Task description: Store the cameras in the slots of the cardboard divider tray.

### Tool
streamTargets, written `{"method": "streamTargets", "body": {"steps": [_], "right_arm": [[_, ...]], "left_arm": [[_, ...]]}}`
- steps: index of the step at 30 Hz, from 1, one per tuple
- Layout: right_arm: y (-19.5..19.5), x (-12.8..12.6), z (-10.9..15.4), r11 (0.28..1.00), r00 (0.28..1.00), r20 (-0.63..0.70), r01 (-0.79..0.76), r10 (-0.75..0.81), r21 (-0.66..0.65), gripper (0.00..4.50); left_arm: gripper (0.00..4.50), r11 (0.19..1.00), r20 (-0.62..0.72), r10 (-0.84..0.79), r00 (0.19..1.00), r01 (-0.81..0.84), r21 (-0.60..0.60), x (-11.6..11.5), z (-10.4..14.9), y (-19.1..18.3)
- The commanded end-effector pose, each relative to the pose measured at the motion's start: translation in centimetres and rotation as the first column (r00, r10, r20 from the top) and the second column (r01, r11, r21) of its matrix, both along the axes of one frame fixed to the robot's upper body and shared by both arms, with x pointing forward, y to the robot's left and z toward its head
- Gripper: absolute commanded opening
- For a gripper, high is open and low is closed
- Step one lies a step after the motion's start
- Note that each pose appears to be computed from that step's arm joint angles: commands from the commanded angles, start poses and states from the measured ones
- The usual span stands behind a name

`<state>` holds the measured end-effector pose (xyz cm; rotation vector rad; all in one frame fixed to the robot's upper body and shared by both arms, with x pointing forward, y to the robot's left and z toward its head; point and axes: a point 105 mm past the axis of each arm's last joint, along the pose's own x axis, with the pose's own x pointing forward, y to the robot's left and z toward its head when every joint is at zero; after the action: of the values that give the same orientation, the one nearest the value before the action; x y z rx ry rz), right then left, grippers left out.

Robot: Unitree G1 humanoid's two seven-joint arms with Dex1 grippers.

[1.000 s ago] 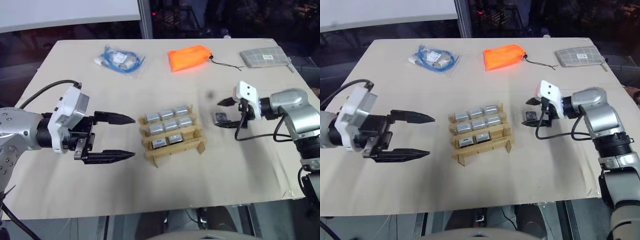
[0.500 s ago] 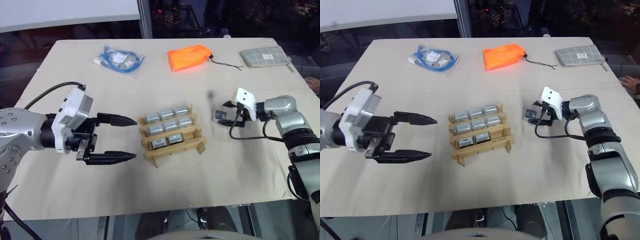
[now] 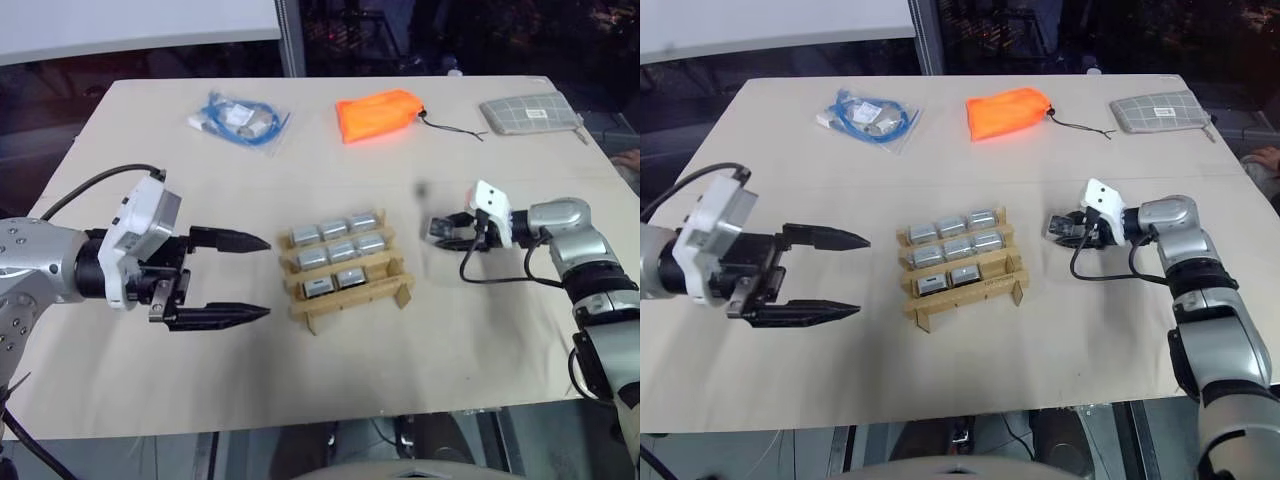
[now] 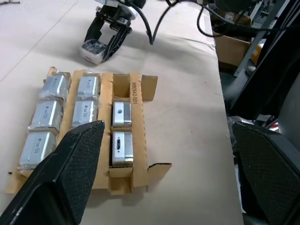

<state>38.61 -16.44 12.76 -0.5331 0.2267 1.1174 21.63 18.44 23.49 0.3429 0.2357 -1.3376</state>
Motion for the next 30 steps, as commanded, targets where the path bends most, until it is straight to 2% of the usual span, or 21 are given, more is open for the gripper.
{"method": "streamTargets", "body": {"steps": [1, 5, 8, 13, 21, 28, 29, 30], "right_arm": [[1.7, -0.2, 4.0, 0.995, 0.963, 0.270, -0.029, 0.004, 0.091, 1.96], [5.8, -2.9, 5.6, 0.973, 0.894, 0.446, -0.133, 0.037, 0.186, 1.96], [8.9, -5.3, 6.4, 0.960, 0.830, 0.551, -0.216, 0.086, 0.177, 1.96], [12.2, -7.7, 8.5, 0.939, 0.737, 0.668, -0.296, 0.109, 0.174, 1.96], [14.3, -9.7, 8.4, 0.929, 0.644, 0.746, -0.357, 0.170, 0.097, 1.96], [15.2, -10.1, 7.9, 0.925, 0.612, 0.765, -0.376, 0.201, 0.058, 1.96], [15.2, -10.1, 7.9, 0.925, 0.610, 0.766, -0.375, 0.201, 0.056, 1.96], [15.2, -10.1, 7.9, 0.926, 0.609, 0.767, -0.375, 0.202, 0.054, 1.96]], "left_arm": [[4.50, 0.995, -0.041, 0.063, 0.997, -0.066, -0.072, 1.5, -0.4, -0.7], [4.50, 0.965, -0.168, 0.133, 0.977, -0.166, -0.203, 3.6, -1.7, -2.9], [4.50, 0.936, -0.263, 0.141, 0.954, -0.215, -0.279, 5.0, -2.3, -5.0], [4.50, 0.923, -0.334, 0.137, 0.933, -0.242, -0.297, 6.2, -2.8, -6.8], [4.50, 0.897, -0.361, 0.143, 0.922, -0.275, -0.347, 7.7, -1.9, -7.1], [4.50, 0.892, -0.397, 0.098, 0.912, -0.257, -0.372, 7.3, -1.7, -7.7], [3.98, 0.893, -0.402, 0.101, 0.910, -0.261, -0.367, 7.3, -1.8, -7.7], [3.69, 0.892, -0.406, 0.103, 0.908, -0.264, -0.366, 7.3, -1.9, -7.6]]}}
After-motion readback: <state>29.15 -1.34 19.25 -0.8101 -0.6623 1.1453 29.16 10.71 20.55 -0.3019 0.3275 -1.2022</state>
